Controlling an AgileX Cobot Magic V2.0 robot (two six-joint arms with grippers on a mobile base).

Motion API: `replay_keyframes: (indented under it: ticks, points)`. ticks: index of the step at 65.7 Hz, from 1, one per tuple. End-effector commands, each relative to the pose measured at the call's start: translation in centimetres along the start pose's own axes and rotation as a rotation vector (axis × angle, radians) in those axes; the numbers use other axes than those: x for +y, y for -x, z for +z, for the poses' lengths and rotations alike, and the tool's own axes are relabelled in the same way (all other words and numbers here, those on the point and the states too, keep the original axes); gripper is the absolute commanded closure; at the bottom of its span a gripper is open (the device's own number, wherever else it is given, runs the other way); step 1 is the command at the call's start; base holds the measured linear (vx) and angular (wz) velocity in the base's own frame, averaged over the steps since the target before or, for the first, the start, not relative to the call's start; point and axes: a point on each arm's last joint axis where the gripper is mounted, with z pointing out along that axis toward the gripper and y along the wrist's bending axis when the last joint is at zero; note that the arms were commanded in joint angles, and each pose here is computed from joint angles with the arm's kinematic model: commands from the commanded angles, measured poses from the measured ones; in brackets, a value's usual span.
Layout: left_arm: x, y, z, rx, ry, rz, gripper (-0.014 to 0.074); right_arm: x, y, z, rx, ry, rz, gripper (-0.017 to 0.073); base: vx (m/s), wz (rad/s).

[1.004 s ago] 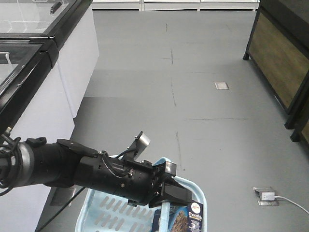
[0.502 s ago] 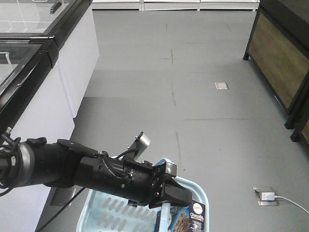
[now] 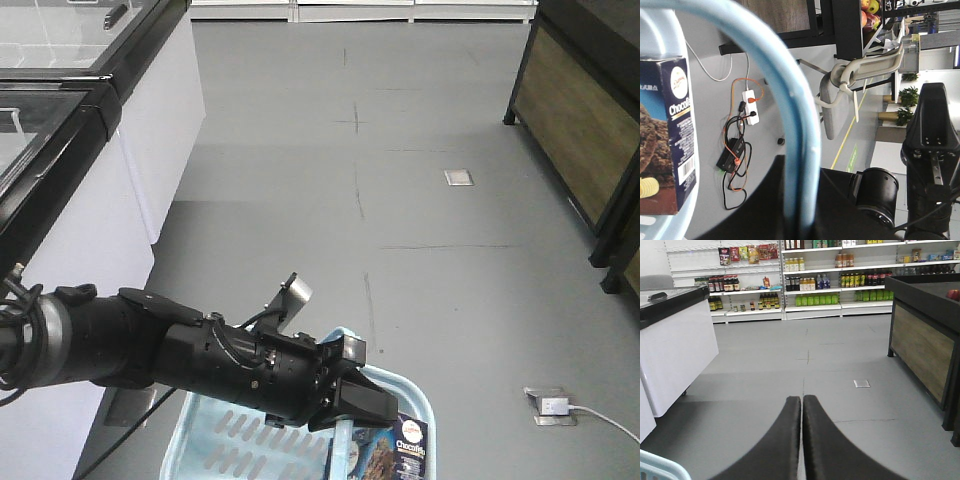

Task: Left arm holds basket, right arm returns cookies
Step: 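Hold the basket with the left gripper while driving toward the shelves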

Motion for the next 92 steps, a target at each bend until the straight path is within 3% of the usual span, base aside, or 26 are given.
replay_keyframes:
  ticks: [1,92]
  points:
    - [-3.00,0.10,-1.01,-0.020,-0.122,0.035,0.0601,0.03,0.79,-0.11,-0.089,0.002,-0.006,0.0568,0.00,0.00]
    - [-3.01,0.10,-1.01,-0.019,-0.123,0.036,0.0600,0.03,0.79,-0.11,-0.089,0.002,-0.006,0.0568,0.06,-0.04]
